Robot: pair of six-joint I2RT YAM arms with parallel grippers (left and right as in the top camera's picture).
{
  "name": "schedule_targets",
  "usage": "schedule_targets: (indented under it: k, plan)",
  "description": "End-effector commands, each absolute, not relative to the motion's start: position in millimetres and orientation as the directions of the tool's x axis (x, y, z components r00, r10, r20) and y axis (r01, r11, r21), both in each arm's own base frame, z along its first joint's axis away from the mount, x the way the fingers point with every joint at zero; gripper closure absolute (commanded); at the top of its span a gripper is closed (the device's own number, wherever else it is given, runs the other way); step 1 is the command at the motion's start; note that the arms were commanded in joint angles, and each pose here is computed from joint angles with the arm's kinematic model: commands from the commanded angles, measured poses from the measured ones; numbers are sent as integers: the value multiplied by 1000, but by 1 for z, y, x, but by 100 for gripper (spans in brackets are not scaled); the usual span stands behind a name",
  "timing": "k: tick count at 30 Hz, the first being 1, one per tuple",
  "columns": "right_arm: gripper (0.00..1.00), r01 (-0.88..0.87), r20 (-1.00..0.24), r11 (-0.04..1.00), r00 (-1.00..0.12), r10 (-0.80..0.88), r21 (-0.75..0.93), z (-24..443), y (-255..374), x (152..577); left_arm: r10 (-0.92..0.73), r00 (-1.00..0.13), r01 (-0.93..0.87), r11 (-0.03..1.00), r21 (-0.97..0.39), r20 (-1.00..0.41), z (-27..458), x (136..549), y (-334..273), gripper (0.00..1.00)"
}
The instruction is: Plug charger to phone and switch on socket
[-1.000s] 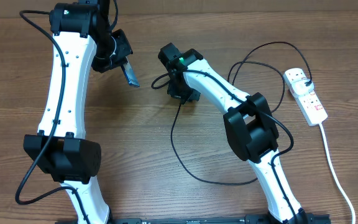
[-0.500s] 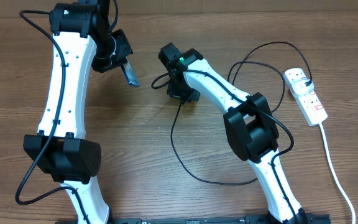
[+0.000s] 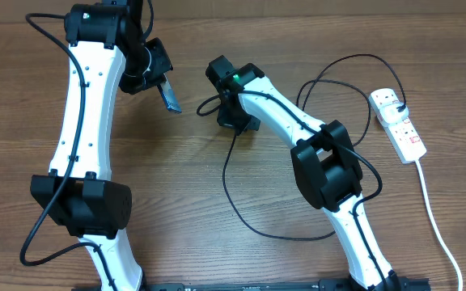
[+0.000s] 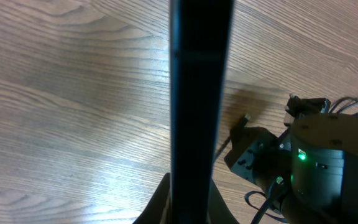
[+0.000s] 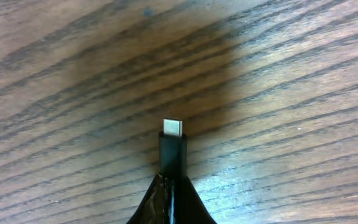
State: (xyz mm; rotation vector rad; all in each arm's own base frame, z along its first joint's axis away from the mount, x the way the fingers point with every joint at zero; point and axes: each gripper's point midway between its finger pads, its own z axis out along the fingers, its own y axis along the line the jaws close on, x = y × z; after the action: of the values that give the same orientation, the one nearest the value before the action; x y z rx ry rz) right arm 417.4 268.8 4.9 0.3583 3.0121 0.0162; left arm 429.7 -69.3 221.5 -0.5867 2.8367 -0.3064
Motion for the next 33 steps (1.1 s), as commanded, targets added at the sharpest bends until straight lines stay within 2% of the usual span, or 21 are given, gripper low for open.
schedule_targets:
  k: [1,12,22,28,33]
  plan:
    - [96,222,-115,975,-968,221,5,6,268,422,-322,-926,-257,921,-294,-199,228,432,-81,96]
    - [96,126,-239,987,-960,147,101,107,277,436,-191,-950,-64,893,-445,-247,242,442,-114,96]
    - [96,73,-329,983,-936,125,166,199,261,413,-206,-926,-1,840,-542,-318,260,463,-125,96]
    - [96,42,-333,986,-938,95,162,231,247,390,-247,-917,31,739,-673,-313,281,472,-127,96]
    - [96,-105,-315,954,-949,-11,281,254,268,370,-180,-911,186,624,-759,-372,307,471,-145,96]
